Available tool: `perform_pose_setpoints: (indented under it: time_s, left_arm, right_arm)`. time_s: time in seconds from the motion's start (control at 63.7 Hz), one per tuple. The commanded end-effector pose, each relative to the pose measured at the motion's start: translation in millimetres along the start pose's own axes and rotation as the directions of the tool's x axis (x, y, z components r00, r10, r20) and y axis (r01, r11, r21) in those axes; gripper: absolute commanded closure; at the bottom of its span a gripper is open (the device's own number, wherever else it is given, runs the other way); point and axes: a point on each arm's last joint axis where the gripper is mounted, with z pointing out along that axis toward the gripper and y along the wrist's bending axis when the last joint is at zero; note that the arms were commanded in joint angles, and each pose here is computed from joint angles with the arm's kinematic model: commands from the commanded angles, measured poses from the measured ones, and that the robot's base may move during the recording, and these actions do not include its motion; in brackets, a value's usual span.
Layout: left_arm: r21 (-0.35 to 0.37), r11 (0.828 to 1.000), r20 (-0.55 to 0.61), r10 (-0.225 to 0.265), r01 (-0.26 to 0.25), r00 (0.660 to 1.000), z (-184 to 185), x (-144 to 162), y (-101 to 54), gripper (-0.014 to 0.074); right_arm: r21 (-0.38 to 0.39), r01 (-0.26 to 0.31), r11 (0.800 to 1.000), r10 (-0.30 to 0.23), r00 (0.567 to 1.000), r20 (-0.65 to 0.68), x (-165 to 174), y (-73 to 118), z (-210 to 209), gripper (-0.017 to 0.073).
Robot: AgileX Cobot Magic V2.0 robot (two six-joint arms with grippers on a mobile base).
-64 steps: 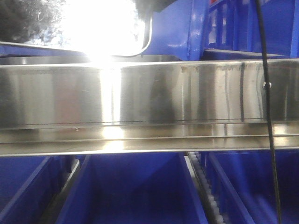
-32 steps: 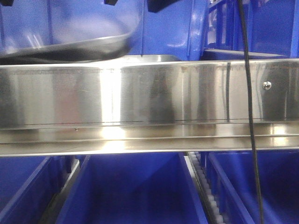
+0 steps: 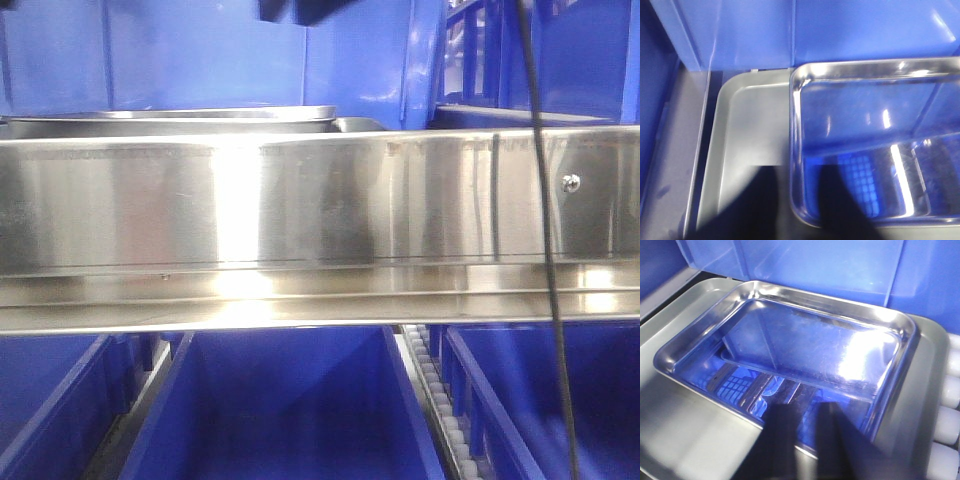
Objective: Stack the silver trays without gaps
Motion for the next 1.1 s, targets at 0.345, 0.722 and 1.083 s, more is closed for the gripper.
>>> perform_pose_setpoints:
  time_s: [0.345, 0.722, 1.083]
  left_arm:
    - [0.176, 0.983, 0.54, -0.047, -0.058, 0.84, -95, -21, 10.7, 0.0599]
    - [0.218, 0.93, 0.719, 0.051, -0.294, 0.693, -98, 72, 8.8, 0.0599]
    - [0.216, 0.932, 0.708, 0.057, -0.292, 0.704, -97, 88, 11.8, 0.0599]
  right_arm:
    - [-0.149, 0.216, 0.965, -0.153, 0.925, 0.348, -41, 13.0, -56, 0.0638]
    - [-0.152, 0.228, 0.962, -0.157, 0.914, 0.374, -44, 12.6, -65, 0.0638]
    - [-0.152, 0.228, 0.962, -0.157, 0.914, 0.374, -44, 12.6, -65, 0.0638]
